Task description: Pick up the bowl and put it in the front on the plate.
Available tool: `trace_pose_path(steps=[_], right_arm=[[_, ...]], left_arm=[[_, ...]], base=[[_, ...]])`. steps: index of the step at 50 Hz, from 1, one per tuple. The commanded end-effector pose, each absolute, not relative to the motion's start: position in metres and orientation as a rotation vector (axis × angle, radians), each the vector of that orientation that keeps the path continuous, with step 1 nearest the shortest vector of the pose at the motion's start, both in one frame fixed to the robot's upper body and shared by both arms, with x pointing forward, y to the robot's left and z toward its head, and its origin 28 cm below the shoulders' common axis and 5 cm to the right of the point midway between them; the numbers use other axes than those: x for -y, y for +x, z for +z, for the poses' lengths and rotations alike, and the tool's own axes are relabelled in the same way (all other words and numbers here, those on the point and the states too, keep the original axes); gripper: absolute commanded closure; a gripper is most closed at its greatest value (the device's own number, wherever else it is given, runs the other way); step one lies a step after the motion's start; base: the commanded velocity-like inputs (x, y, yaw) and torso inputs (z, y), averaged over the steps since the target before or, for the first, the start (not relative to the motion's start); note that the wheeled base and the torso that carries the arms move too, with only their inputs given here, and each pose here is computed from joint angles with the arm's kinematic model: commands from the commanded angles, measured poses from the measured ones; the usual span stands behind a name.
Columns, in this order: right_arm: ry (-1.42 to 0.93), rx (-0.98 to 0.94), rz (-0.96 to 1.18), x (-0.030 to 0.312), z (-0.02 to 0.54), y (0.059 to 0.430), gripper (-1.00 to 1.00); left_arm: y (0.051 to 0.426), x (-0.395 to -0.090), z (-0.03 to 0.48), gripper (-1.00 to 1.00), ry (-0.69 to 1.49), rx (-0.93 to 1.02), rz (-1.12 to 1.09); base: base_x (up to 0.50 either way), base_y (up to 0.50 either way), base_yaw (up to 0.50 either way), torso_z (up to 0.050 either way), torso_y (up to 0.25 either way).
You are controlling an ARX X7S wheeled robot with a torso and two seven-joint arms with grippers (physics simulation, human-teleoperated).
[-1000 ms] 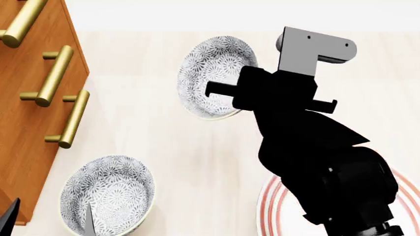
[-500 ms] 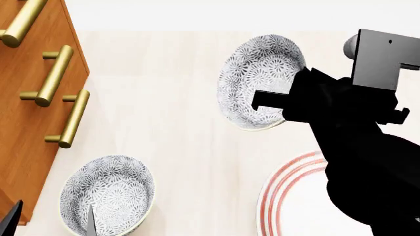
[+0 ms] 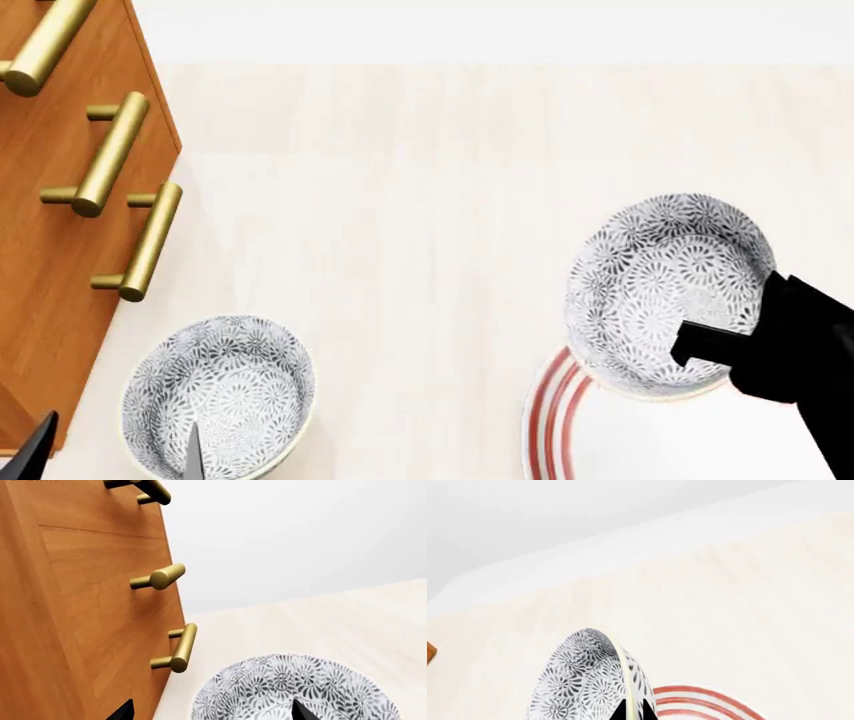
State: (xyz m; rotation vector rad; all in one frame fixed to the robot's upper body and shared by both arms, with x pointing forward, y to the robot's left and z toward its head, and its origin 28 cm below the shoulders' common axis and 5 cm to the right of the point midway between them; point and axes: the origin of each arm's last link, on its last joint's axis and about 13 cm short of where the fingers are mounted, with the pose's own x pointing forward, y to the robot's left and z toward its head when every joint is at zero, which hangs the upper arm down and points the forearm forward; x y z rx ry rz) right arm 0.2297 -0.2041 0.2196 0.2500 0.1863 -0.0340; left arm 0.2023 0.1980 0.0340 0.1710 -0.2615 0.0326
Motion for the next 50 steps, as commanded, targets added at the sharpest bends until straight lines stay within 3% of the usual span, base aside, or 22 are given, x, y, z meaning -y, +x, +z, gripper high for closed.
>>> trace_pose_path(steps=[1,13,50], right_arm=[[0.256,-0.193,-0.029,0.215,0.216,0.213,1.00],[0.381,-0.239,-0.060,0.226,0.209,0.208,1.00],[0.392,-0.327,-0.101,0.227,0.183,0.206,1.00]], left_arm=[[0.204,-0.197,0.034,-1.00,0.170,0.274,0.037],[0.204,-0.197,0.035,-1.00,0.180,0.272,0.034],[0.203,-0.196,0.033,-1.00,0.184,0.264,0.027]], base=[[0.00,0.00,0.00,0.000,0.000],[0.00,0.00,0.00,0.000,0.000],[0.00,0.00,0.00,0.000,0.000]])
